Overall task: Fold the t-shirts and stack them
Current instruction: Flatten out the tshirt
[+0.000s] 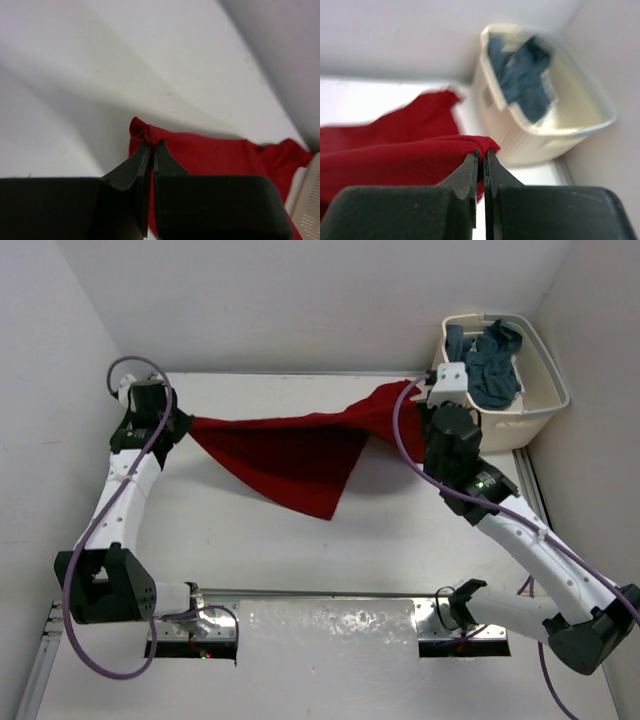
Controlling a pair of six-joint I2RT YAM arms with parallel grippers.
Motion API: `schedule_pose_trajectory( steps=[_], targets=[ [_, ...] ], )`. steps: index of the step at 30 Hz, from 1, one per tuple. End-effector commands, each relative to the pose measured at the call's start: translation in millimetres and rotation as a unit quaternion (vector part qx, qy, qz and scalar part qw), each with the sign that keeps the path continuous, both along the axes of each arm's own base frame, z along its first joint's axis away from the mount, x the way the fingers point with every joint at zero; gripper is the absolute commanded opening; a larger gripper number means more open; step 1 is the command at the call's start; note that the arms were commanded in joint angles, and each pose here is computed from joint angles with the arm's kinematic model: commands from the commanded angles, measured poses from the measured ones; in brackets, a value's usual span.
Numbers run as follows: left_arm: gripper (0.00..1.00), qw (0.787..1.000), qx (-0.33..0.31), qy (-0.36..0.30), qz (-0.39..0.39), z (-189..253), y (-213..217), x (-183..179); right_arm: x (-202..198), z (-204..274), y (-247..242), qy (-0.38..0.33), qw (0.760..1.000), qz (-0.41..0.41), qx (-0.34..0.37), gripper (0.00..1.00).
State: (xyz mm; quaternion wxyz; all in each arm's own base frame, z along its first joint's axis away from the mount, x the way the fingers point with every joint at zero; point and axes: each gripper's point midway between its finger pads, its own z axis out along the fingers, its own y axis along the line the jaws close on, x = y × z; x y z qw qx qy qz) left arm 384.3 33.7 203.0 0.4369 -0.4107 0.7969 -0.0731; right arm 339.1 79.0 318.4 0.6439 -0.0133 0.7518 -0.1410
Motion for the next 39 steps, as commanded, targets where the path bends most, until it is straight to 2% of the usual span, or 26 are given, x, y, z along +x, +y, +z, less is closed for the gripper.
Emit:
schedule_pose_trajectory(
  steps=[1,2,7,13,18,21,22,26,30,34,39],
  targets=[
    [0.0,0.991,0.026,-0.128,0.008,109,8,8,-13,113,-41,-0.122,0.989,-0.075,-0.022,0.0],
    [0.0,0.989,0.029,-0.143,0.007,124,8,8,-13,113,-42,-0.118,0.989,-0.076,-0.036,0.0],
    [0.0,0.963,0.05,-0.264,0.016,232,10,-20,-35,187,-56,-0.179,0.98,-0.07,-0.043,0.0],
    [0.0,0.915,0.096,-0.392,0.007,347,5,-88,-63,259,-66,-0.237,0.969,-0.04,-0.054,0.0],
    [0.0,0.883,0.132,-0.451,0.014,410,5,-144,-98,319,-78,-0.294,0.955,-0.011,-0.039,0.0],
    [0.0,0.867,0.144,-0.476,0.017,430,4,-171,-116,348,-78,-0.324,0.945,0.021,-0.036,0.0],
    [0.0,0.856,0.149,-0.495,0.011,444,0,-187,-121,357,-74,-0.336,0.94,0.04,-0.039,0.0],
    [0.0,0.835,0.154,-0.529,0.002,466,-7,-217,-146,385,-84,-0.377,0.924,0.051,-0.032,0.0],
    [0.0,0.819,0.15,-0.554,-0.006,480,-14,-247,-171,399,-94,-0.413,0.908,0.053,-0.049,0.0],
    [0.0,0.792,0.139,-0.592,-0.049,488,-35,-285,-195,404,-105,-0.437,0.897,0.061,-0.037,0.0],
    [0.0,0.787,0.127,-0.6,-0.072,480,-46,-304,-222,405,-112,-0.459,0.884,0.085,-0.028,0.0]
  ],
)
